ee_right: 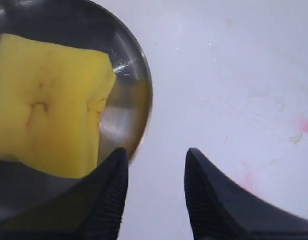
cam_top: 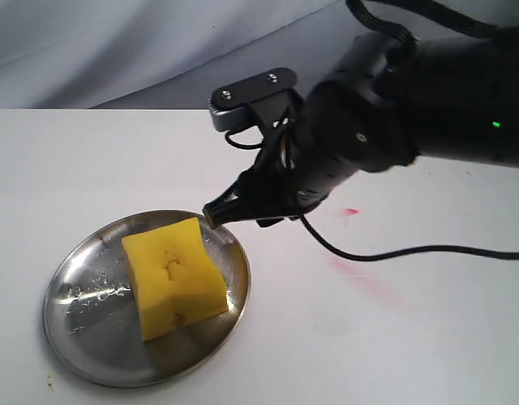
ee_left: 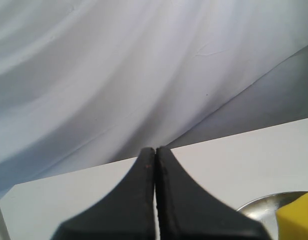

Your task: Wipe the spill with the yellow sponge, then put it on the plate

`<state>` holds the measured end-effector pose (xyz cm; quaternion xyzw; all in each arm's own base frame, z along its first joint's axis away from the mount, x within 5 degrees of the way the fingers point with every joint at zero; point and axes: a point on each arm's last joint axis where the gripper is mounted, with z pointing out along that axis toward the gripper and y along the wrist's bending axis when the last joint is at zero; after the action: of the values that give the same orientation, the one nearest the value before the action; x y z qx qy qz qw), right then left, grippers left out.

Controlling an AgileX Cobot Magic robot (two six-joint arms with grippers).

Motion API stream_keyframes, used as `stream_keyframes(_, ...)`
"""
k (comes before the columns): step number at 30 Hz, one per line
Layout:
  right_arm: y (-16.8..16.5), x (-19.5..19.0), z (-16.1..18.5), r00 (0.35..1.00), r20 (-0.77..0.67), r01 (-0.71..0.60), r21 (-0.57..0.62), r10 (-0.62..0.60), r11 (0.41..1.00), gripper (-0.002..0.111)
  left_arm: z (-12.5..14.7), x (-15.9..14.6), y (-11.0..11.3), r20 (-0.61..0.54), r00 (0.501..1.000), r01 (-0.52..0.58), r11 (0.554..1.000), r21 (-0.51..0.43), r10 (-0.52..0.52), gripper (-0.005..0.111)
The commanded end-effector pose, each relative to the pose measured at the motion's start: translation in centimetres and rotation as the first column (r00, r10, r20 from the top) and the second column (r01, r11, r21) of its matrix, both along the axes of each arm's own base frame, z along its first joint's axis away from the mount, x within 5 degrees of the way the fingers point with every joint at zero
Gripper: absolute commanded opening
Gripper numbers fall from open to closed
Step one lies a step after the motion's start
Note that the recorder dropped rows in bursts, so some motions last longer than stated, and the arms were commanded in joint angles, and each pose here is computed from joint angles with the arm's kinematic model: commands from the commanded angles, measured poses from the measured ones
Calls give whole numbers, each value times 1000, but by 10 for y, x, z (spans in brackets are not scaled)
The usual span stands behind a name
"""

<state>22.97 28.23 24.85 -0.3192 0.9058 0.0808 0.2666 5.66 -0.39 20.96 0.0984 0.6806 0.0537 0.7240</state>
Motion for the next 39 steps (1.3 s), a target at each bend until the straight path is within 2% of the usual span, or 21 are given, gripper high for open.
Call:
stream_keyframes(1,-22,-17,-2,999,39,34,77,-37,996,33,2,0,0,10,1000,0,1000,-16,0,0)
stream_keyframes(12,-56,-45,-7,997,50,44,169,-54,985,26,2,0,0,10,1000,0,1000,-16,0,0)
stream_keyframes(17,-78,-50,-12,994,56,75,290,-95,954,21,2,0,0,10,1000,0,1000,-16,0,0)
stream_keyframes(20,-97,-54,-18,990,51,104,374,-133,922,13,2,0,0,10,1000,0,1000,-16,0,0)
stream_keyframes(24,-124,-60,-24,980,99,115,424,-173,899,0,2,0,0,10,1000,0,1000,-16,0,0)
stream_keyframes(34,-192,-84,-45,912,195,211,531,-361,820,0,2,0,0,10,1000,0,1000,-16,0,0)
stream_keyframes(39,-216,-101,-48,864,287,207,545,-413,813,0,2,0,0,10,1000,0,1000,-16,0,0)
